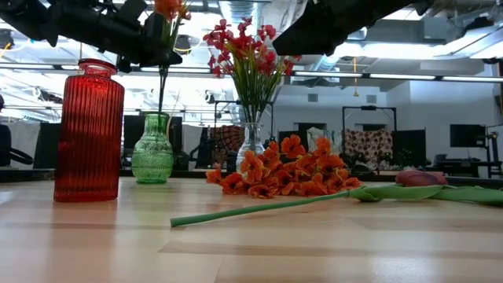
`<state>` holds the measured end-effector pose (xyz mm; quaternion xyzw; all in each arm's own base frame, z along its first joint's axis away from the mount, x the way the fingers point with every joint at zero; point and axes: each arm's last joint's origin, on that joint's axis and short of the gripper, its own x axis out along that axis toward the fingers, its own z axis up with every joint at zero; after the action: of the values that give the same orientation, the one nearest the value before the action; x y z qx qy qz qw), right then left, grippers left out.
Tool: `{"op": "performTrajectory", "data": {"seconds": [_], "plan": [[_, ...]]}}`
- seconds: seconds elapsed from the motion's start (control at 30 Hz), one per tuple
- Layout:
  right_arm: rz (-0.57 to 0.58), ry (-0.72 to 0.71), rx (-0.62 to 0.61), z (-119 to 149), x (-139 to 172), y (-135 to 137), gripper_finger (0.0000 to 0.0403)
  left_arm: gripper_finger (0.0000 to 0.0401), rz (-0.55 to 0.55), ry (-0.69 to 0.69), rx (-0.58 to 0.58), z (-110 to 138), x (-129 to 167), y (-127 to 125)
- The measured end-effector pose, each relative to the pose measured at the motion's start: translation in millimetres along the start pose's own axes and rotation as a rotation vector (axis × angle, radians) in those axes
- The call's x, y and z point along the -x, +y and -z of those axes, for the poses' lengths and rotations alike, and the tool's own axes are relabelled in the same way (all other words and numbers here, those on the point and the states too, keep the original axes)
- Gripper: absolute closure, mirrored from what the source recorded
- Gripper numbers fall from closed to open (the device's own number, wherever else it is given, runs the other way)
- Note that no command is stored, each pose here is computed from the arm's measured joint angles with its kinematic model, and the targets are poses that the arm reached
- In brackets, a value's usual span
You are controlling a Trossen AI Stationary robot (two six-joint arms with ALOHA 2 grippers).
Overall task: Sort flowers into vase by color
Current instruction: Put the bottom orange flower into the green vase
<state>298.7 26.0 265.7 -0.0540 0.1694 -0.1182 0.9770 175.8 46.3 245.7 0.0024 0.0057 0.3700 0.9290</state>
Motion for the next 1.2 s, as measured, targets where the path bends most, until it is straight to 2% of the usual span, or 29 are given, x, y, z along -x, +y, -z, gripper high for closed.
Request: {"op": "performTrajectory", "data": {"seconds": [0.3, 0.43, 0.7, 0.87, 1.0, 1.2], "plan": [[0.0, 0.0, 0.0, 0, 0, 0, 0.0201, 0.038, -0.001, -0.004, 0.01, -1, 1, 0], [0.0, 0.0, 0.0, 0, 0, 0, 0.0201, 0.0349, -0.001, -0.005, 0.011, -1, 1, 0], [0.0, 0.0, 0.0, 0, 0, 0, 0.0201, 0.0254, -0.001, -0.005, 0.011, -1, 1, 0], [0.0, 0.0, -0.003, 0, 0, 0, 0.0201, 0.0207, 0.002, -0.021, 0.031, -4, 3, 2], [-0.001, 0.003, -0.053, -1, 2, 0, 0.0201, 0.0188, 0.012, -0.055, 0.051, -10, 9, 6], [-0.008, 0.029, -0.049, -2, 12, -2, 0.0201, 0.0186, 0.018, -0.065, 0.05, -16, 19, 12]]}}
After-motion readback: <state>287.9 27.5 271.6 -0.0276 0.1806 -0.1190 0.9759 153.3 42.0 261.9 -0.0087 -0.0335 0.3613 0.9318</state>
